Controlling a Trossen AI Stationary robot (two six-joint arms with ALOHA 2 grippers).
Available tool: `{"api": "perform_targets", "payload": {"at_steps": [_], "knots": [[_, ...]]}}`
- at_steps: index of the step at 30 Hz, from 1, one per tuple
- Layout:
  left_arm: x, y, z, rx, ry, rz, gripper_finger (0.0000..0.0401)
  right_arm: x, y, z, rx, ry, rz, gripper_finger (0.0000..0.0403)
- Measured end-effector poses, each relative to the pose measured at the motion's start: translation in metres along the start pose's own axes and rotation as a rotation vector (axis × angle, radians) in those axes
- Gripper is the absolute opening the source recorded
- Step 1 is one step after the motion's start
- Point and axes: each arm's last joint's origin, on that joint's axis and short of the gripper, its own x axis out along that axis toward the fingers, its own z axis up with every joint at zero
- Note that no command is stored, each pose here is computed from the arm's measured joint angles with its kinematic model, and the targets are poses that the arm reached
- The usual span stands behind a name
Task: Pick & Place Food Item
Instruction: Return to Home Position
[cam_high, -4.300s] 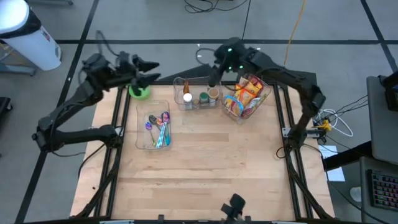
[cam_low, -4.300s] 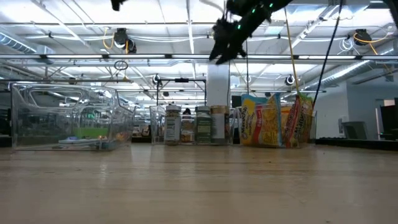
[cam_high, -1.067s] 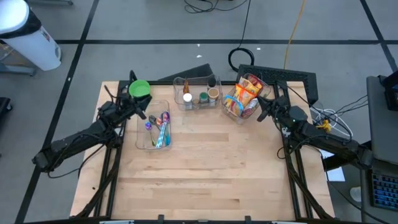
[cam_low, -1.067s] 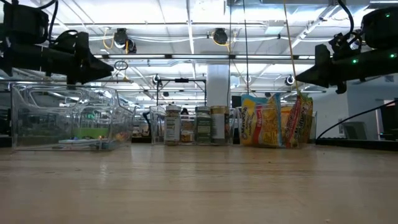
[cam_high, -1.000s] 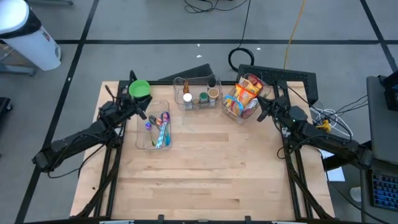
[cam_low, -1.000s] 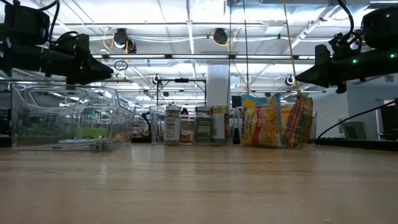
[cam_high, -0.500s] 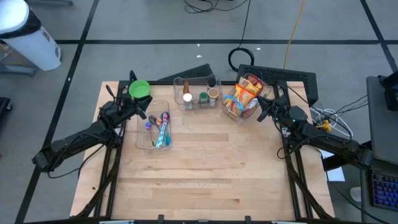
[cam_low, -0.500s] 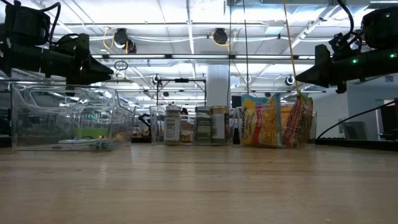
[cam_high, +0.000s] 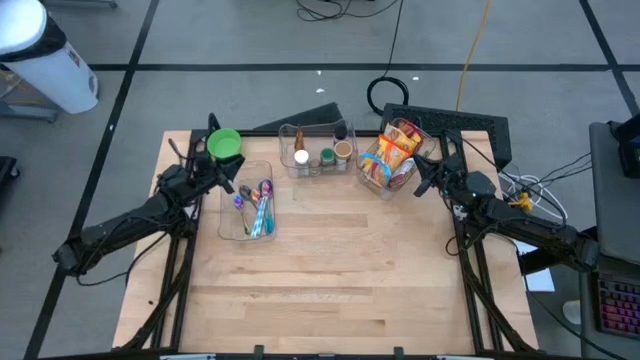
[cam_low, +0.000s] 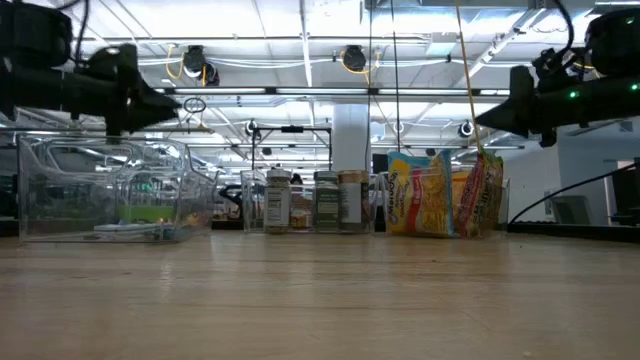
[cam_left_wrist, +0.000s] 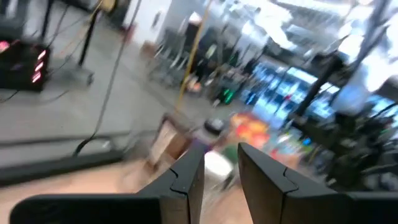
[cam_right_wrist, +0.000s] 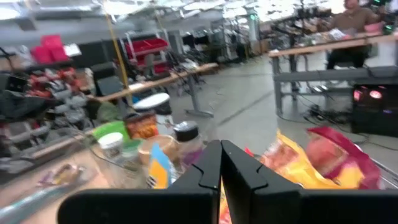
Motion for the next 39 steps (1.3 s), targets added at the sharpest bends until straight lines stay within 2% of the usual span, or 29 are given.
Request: {"api": "perform_targets", "payload": {"at_steps": [7,14,25,39], "knots": [[-0.019,-0.021,0.014,-0.019,-0.157,-0.202,0.0102,-0.01,0.006,0.011,0.041,-0.108,0.084,0.0],[-0.031,-0.029,0.021,-0.041,-0.233,-0.311,0.0102,-0.017,0.008,0.018,0.07,-0.176,0.127,0.0],[-0.032,-0.032,0.02,-0.05,-0.22,-0.335,0.0102,-0.025,0.011,0.026,0.11,-0.256,0.191,0.0],[-0.032,-0.032,0.02,-0.05,-0.221,-0.334,0.0102,-0.025,0.012,0.025,0.108,-0.247,0.195,0.0]]}}
